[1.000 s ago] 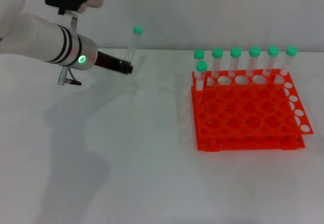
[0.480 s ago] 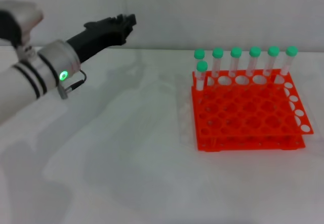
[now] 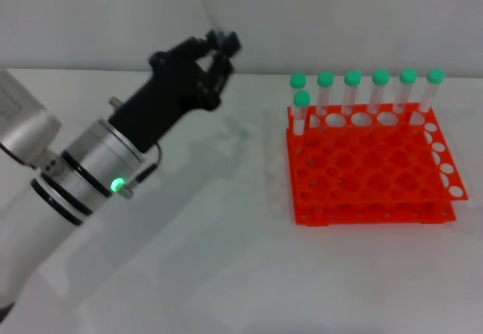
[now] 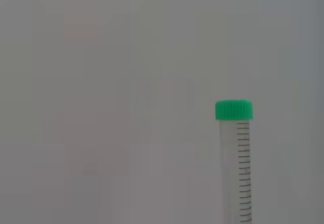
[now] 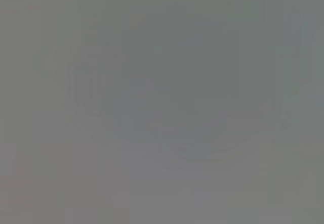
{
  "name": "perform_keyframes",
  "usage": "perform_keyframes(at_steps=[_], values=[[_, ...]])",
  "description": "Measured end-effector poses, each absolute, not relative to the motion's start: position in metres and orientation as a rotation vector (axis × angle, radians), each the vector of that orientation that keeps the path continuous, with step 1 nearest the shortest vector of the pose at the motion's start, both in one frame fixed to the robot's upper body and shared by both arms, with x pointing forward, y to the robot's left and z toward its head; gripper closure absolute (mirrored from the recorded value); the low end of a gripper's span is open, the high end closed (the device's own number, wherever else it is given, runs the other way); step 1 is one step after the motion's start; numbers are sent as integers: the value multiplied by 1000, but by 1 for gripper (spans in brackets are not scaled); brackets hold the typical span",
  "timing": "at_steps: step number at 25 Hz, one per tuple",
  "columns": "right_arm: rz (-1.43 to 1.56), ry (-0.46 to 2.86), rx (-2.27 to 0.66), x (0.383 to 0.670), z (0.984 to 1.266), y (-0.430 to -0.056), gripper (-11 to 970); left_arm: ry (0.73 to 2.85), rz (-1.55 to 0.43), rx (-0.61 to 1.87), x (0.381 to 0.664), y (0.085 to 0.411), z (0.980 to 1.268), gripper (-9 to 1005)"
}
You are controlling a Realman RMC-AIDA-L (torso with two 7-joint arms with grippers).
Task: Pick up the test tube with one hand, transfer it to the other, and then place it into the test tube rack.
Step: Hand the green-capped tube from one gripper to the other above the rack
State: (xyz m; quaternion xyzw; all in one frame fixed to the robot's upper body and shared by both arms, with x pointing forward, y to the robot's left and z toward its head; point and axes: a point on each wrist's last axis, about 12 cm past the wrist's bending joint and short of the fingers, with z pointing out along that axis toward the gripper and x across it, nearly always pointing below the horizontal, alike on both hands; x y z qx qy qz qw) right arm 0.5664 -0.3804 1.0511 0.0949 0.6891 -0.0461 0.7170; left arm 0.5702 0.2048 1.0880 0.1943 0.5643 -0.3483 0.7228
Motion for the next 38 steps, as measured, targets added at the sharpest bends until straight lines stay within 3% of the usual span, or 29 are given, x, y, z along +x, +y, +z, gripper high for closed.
perform_keyframes(at_steps=[5,12,19,25,38], values=[[204,1485,163,556,1068,-391,89,1221,-862,515,555,178,1084,794],[643,1422,-113,548,1122,-405,90,1212,-901,557,547,155,1082,794],[903,1408,-478,560,1158,-379,90,1358,-889,531,556,146,1071,794],[1003,1503,-656,580,1166,-349,89,1422,-904,656,556,133,1065,793],[1041,1567,-717,589,1151,-309,90,1455,-882,814,557,125,1061,793]])
